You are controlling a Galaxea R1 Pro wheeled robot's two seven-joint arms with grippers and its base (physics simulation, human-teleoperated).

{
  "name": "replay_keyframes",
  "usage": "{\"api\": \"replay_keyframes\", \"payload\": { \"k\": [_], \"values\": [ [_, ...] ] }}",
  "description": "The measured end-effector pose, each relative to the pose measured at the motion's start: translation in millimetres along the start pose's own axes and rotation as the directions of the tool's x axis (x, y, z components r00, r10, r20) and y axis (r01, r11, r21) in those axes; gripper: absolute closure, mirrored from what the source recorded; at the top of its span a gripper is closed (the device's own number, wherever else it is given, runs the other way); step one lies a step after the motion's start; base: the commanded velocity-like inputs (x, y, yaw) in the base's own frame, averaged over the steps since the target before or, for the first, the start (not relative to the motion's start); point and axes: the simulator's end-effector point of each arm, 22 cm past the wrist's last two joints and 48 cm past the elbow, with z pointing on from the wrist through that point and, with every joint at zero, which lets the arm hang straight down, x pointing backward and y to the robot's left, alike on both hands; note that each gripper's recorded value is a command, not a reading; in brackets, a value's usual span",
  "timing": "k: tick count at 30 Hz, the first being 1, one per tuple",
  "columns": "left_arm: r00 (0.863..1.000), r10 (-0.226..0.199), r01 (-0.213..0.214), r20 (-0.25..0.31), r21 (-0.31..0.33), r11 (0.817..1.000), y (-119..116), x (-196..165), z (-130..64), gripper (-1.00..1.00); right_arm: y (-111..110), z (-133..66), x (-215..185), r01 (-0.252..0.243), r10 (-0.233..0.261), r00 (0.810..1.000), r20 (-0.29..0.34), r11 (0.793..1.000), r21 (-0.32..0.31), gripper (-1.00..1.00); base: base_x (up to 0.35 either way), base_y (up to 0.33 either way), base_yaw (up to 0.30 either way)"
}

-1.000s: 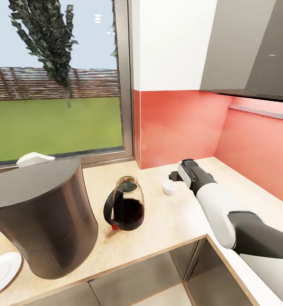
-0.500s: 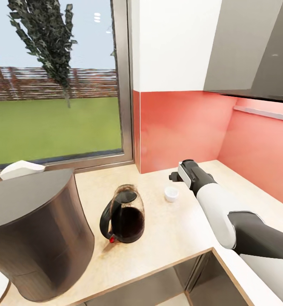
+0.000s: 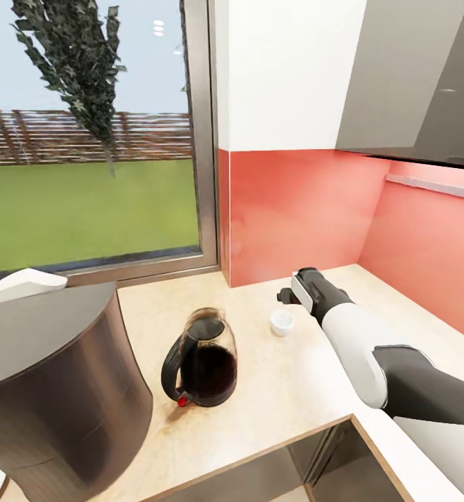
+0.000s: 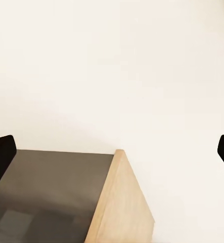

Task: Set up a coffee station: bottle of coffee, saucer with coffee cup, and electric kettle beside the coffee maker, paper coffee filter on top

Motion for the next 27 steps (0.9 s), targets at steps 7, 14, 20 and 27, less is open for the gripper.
{"api": "replay_keyframes", "payload": {
  "k": [7,14,20,27],
  "values": [
    [1.000,0.000,0.000,0.000,0.000,1.000,0.1,0.2,0.0,-1.00,-2.8,8.0,7.8,-0.002,0.002,1.000,0.004,1.000,0.006,-1.00,0.012,0.000,0.000],
    [1.000,-0.001,0.001,-0.001,0.000,1.000,-0.1,0.4,0.0,-1.00,-12.0,14.2,14.2,-0.010,0.010,1.000,0.010,1.000,0.018,-1.00,0.000,0.000,0.000],
    [1.000,0.000,0.000,-0.001,0.000,1.000,-0.1,0.5,0.0,-1.00,-13.5,18.3,15.0,-0.017,0.016,0.999,0.034,1.000,0.021,-1.00,0.000,0.000,0.000],
    [1.000,0.000,0.000,-0.002,0.000,1.000,0.0,1.2,0.0,-1.00,-13.0,21.9,20.2,-0.018,0.017,0.999,0.036,1.000,0.021,-1.00,0.000,0.000,0.000]
  ]
}}
